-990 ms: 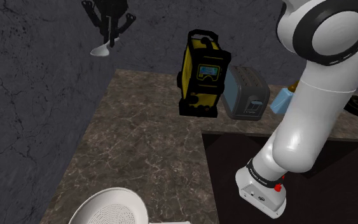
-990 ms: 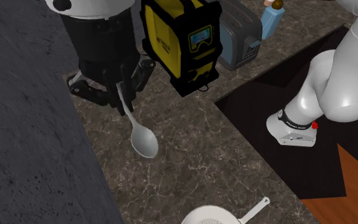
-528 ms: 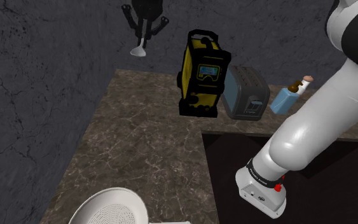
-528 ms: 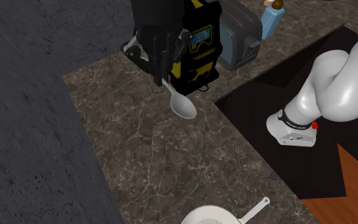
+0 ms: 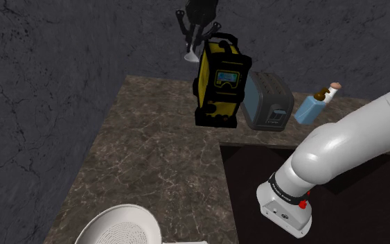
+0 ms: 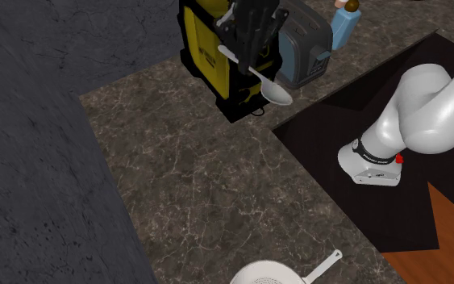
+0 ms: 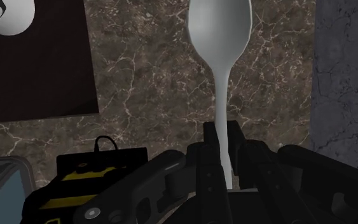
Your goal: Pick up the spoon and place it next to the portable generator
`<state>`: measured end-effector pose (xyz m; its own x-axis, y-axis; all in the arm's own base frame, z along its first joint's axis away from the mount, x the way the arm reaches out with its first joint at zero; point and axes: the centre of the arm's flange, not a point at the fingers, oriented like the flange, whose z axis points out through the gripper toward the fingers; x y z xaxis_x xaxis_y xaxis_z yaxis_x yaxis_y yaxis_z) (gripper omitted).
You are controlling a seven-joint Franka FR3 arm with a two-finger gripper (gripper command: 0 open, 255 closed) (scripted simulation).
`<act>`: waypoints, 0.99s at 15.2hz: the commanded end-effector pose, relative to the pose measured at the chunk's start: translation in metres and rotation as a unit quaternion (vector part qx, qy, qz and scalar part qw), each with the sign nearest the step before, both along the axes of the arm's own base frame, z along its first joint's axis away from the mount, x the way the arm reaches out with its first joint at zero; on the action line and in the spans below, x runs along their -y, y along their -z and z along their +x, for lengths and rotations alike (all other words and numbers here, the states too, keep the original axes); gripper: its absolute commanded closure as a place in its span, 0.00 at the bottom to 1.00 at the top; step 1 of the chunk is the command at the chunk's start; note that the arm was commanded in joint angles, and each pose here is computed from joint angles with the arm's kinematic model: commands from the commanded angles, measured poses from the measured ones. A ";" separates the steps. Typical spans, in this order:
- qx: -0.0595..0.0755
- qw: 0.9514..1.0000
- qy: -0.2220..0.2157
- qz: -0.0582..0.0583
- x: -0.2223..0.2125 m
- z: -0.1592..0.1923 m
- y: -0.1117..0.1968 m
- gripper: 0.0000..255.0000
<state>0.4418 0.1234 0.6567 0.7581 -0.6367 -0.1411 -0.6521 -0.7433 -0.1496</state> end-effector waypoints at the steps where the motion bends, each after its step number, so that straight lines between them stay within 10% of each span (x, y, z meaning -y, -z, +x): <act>1: 0.000 1.000 -0.001 0.000 0.024 -0.013 -0.001 1.00; 15: 0.000 1.000 -0.001 0.000 0.187 -0.100 -0.001 1.00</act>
